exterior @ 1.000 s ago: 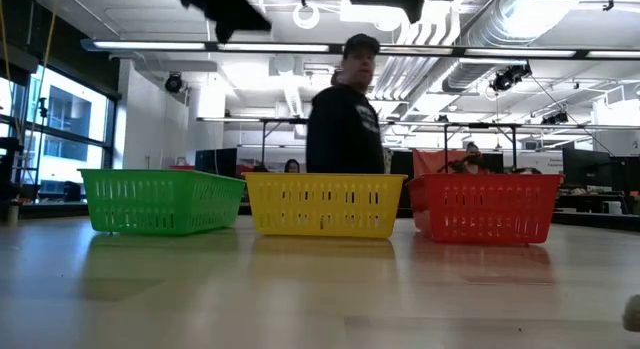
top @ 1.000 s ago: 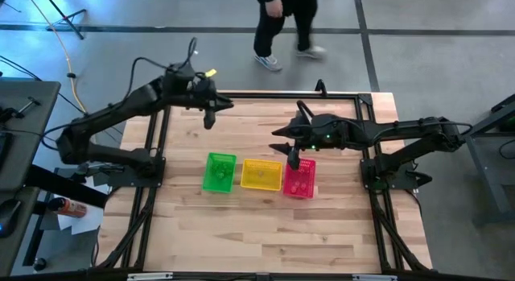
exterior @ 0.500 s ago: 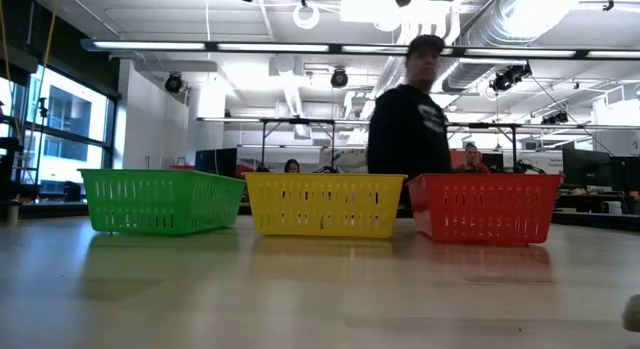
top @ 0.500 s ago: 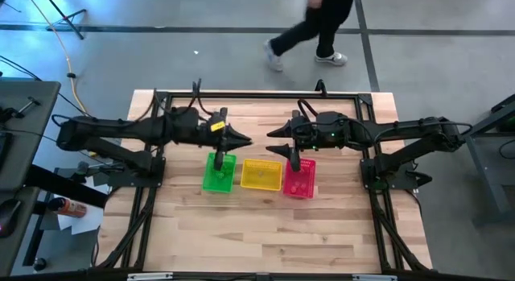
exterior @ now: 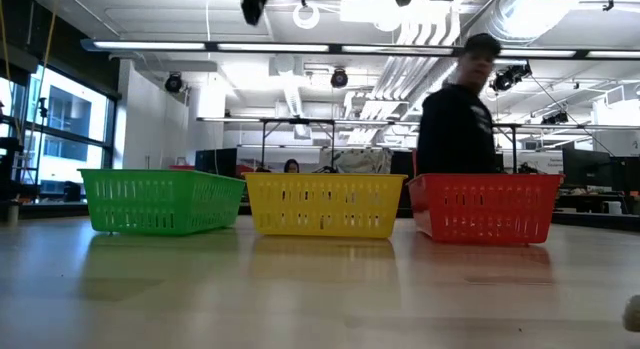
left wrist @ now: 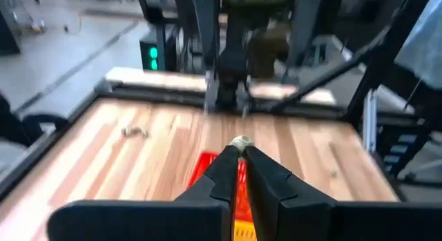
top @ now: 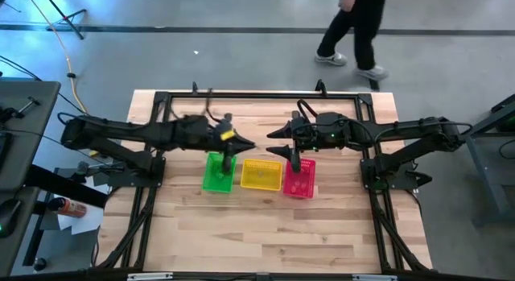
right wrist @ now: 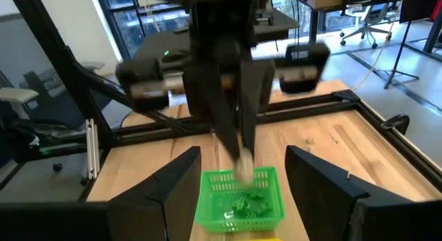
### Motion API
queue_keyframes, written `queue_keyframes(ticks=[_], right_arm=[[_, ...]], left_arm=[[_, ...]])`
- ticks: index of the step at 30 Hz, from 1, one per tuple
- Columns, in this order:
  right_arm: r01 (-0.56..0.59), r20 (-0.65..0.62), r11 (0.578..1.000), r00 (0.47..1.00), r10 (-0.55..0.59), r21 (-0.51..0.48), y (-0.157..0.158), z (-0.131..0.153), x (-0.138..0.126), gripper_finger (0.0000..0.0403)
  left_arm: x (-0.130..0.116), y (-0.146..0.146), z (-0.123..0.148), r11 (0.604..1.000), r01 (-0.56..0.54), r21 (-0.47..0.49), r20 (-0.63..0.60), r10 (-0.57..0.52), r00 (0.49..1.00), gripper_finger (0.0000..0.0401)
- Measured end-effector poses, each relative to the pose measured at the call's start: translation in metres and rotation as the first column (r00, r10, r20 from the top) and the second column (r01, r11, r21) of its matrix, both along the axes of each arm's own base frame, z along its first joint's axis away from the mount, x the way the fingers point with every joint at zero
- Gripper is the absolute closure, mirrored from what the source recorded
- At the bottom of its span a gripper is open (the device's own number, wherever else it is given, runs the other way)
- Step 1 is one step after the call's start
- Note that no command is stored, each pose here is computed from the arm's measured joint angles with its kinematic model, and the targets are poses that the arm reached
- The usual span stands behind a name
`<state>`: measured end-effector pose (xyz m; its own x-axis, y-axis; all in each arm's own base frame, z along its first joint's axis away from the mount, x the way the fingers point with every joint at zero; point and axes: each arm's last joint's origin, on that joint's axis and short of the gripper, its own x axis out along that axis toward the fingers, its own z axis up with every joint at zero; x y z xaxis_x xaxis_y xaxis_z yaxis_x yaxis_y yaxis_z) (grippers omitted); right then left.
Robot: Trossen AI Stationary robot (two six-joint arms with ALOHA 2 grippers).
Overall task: Sort Halloween decoration
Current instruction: Put the white skull toy into the yellow basket
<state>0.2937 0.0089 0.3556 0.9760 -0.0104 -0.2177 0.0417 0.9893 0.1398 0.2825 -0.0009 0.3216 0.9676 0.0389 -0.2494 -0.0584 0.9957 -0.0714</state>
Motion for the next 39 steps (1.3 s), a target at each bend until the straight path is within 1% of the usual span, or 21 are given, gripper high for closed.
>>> queue_keyframes(ticks=[4,7,10,16,20,26,30,32,36,39], right_arm=[[0.008,-0.013,1.0,1.0,-0.008,-0.002,-0.003,0.001,-0.004,0.0197],[0.015,-0.021,1.0,1.0,-0.015,0.002,-0.004,0.003,-0.008,0.0197],[0.025,-0.019,1.0,1.0,-0.025,0.001,-0.005,0.006,-0.013,0.0197],[0.035,-0.014,0.999,0.999,-0.035,-0.001,-0.005,0.01,-0.019,0.0197],[0.035,-0.013,0.999,0.999,-0.035,-0.001,-0.005,0.011,-0.019,0.0197],[0.038,-0.015,0.999,0.999,-0.038,-0.001,-0.005,0.01,-0.019,0.0197],[0.038,-0.015,0.999,0.999,-0.038,-0.002,-0.005,0.01,-0.019,0.0197],[0.037,-0.015,0.999,0.999,-0.037,-0.003,-0.005,0.01,-0.019,0.0197],[0.036,-0.015,0.999,0.999,-0.036,-0.006,-0.005,0.01,-0.019,0.0197],[0.035,-0.013,0.999,0.999,-0.035,-0.012,-0.005,0.011,-0.02,0.0197]], left_arm=[[0.024,-0.001,-0.032,1.0,0.015,0.025,-0.118,-0.012,0.993,0.0386],[0.041,-0.001,-0.062,0.999,0.022,0.032,-0.222,-0.014,0.975,0.0385],[0.052,-0.001,-0.088,0.999,0.034,0.026,-0.303,-0.025,0.953,0.0385],[0.063,-0.002,-0.127,0.999,0.053,0.009,-0.438,-0.044,0.898,0.0385],[0.065,-0.002,-0.146,0.999,0.054,0.005,-0.511,-0.044,0.859,0.0385],[0.066,-0.002,-0.152,0.998,0.059,0.008,-0.536,-0.045,0.843,0.0383],[0.064,0.002,-0.15,0.999,0.053,0.003,-0.537,-0.044,0.843,0.0368],[0.064,0.005,-0.148,0.998,0.056,-0.011,-0.531,-0.053,0.846,0.035],[0.06,0.008,-0.144,0.999,0.046,-0.023,-0.546,-0.051,0.836,0.0305],[0.054,0.012,-0.132,0.999,0.038,-0.021,-0.563,-0.043,0.825,0.0271]])
